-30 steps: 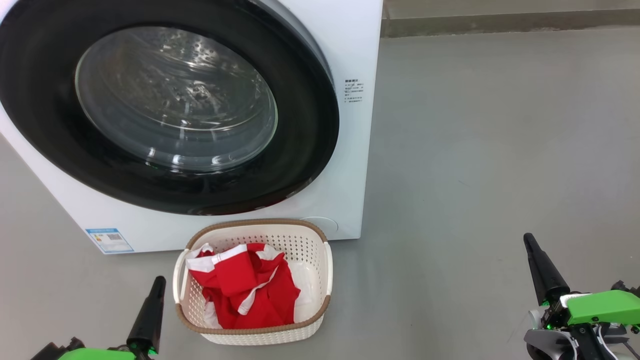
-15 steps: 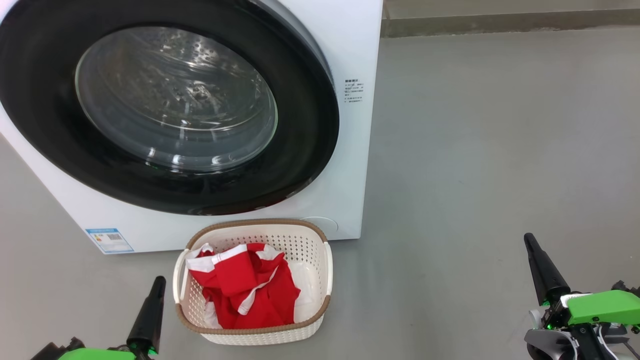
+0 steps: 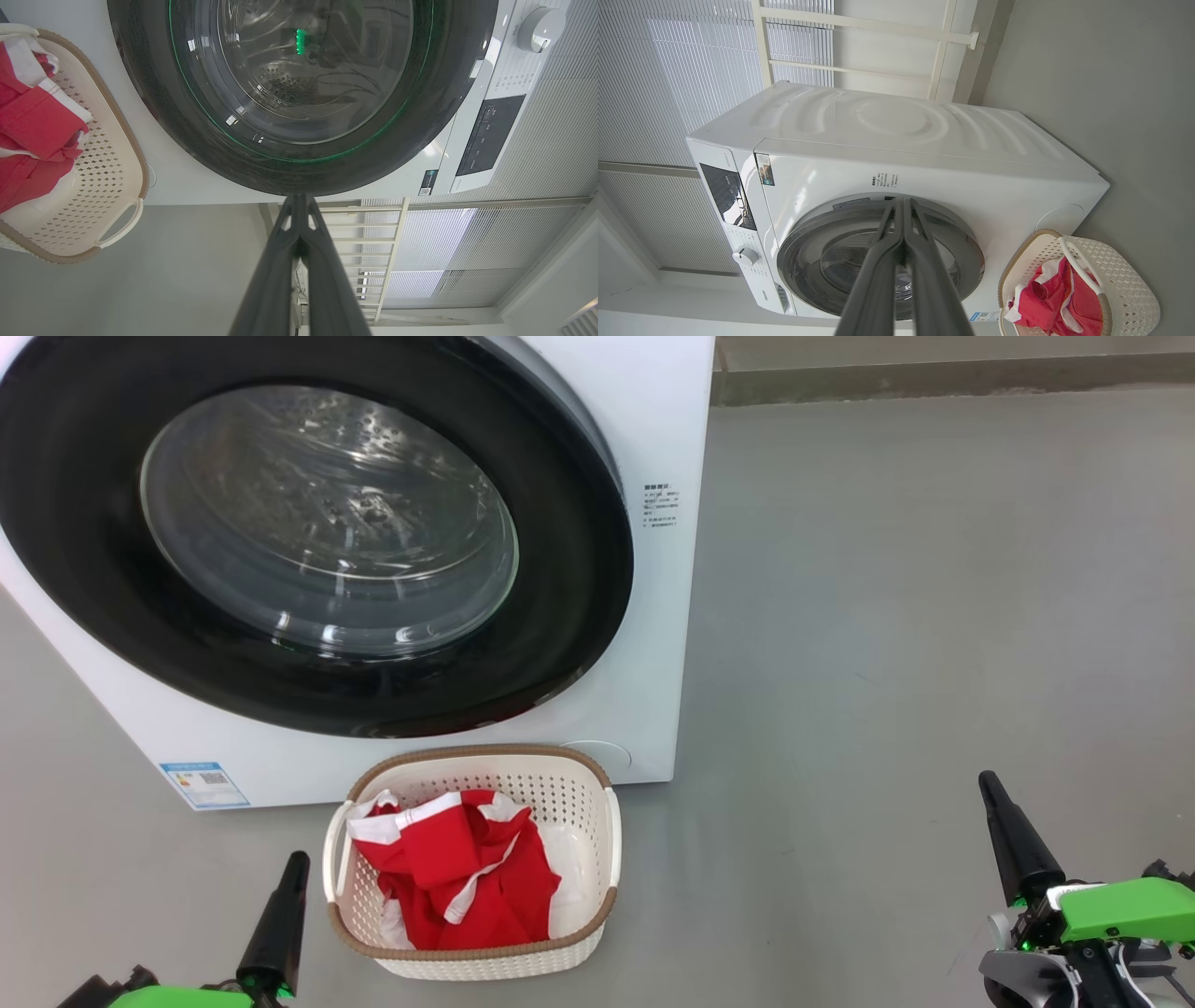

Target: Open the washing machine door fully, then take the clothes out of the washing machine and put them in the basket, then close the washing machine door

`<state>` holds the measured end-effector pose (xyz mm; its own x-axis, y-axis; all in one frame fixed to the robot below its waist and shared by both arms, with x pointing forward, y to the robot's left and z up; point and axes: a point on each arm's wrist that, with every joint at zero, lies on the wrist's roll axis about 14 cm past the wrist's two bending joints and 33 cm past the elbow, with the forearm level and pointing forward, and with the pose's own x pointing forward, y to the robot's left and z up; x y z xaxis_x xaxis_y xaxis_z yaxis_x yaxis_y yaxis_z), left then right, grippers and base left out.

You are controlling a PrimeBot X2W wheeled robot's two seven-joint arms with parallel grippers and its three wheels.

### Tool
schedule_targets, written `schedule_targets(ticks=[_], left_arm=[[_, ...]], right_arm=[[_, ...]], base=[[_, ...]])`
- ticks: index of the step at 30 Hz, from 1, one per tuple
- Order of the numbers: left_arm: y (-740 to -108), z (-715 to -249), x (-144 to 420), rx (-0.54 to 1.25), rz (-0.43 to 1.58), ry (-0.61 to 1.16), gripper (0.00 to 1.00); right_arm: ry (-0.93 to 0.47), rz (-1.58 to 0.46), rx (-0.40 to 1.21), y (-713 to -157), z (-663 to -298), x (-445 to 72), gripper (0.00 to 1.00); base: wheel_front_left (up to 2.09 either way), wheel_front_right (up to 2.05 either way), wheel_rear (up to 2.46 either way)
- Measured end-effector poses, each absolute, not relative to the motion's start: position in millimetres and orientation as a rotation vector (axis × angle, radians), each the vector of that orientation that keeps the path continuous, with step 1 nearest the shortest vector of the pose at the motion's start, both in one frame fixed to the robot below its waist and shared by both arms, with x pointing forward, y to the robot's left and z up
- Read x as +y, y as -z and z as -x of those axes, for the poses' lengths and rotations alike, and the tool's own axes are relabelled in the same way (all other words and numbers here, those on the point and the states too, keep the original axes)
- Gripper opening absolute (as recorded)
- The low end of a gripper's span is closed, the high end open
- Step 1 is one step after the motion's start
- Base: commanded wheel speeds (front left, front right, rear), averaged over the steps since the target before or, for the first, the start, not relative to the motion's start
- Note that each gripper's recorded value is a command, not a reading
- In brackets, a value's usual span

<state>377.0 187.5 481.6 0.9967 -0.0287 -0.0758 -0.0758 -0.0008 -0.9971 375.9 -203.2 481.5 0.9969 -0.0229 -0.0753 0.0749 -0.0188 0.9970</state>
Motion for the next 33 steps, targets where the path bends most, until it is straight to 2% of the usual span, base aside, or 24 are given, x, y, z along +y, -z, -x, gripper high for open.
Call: schedule_targets(ticks=[33], left_arm=[[-481.6,-377.0,187.4,0.082,1.572,-0.037,0.00]], right_arm=[[0.079,-1.588,0.041,-481.3,-375.8,-203.5,0.00]], base=[[0.00,0.00,0.00]])
